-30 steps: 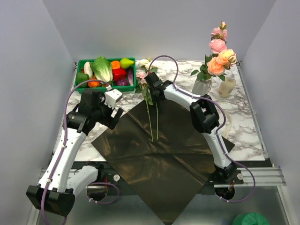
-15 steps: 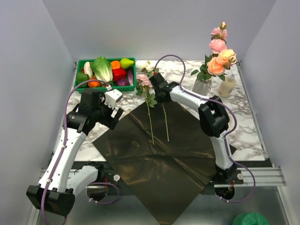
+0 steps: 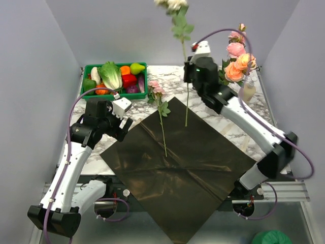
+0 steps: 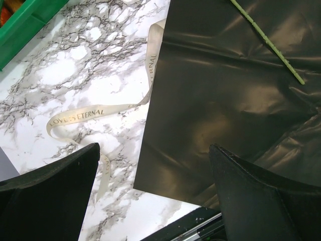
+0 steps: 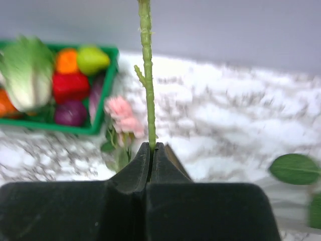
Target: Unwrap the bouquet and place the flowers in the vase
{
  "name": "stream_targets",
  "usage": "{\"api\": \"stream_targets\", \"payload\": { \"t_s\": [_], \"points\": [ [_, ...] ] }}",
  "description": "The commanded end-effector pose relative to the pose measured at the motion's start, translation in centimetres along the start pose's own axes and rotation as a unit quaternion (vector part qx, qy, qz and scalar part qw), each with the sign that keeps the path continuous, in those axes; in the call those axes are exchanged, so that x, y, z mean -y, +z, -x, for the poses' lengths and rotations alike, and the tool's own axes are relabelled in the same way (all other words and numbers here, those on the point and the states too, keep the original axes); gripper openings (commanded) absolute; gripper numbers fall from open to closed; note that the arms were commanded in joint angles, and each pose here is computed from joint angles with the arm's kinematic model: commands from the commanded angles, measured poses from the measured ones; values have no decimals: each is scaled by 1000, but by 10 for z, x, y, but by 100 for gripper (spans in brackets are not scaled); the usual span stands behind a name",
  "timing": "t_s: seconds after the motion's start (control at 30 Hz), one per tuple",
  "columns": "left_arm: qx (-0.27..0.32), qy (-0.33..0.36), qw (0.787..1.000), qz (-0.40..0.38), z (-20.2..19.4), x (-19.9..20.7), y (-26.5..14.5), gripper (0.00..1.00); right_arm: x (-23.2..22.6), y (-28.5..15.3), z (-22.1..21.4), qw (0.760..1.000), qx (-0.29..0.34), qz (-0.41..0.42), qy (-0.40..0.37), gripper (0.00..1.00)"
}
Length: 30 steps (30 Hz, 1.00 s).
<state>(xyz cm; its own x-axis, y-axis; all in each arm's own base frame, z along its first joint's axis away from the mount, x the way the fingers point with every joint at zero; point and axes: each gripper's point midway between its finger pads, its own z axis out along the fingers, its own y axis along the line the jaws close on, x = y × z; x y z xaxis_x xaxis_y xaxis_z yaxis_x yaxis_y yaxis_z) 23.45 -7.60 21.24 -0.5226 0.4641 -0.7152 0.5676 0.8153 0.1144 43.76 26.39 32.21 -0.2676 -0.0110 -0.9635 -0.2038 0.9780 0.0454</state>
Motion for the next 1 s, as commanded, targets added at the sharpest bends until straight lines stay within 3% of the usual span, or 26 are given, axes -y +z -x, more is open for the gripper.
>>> {"api": "stream_targets", "payload": {
  "t_s": [0.0, 0.17, 0.37, 0.67, 0.97],
  "points": [
    [17, -3, 1000, 6, 8, -1, -10, 99, 33, -91, 151, 959, 283, -12, 16, 1],
    [19, -6, 1000, 3, 7, 0, -7, 99, 70, -140, 219, 919, 374, -105, -64, 1],
    [20, -5, 1000, 6, 9, -1, -9, 99, 103, -170, 236, 864, 450, -196, -108, 1],
    [18, 5, 1000, 11, 6, -3, -9, 99, 134, -157, 228, 839, 453, -266, -139, 1],
    [18, 9, 1000, 10, 8, -4, -8, 99, 155, -128, 202, 850, 430, -278, -120, 1]
  ]
}}
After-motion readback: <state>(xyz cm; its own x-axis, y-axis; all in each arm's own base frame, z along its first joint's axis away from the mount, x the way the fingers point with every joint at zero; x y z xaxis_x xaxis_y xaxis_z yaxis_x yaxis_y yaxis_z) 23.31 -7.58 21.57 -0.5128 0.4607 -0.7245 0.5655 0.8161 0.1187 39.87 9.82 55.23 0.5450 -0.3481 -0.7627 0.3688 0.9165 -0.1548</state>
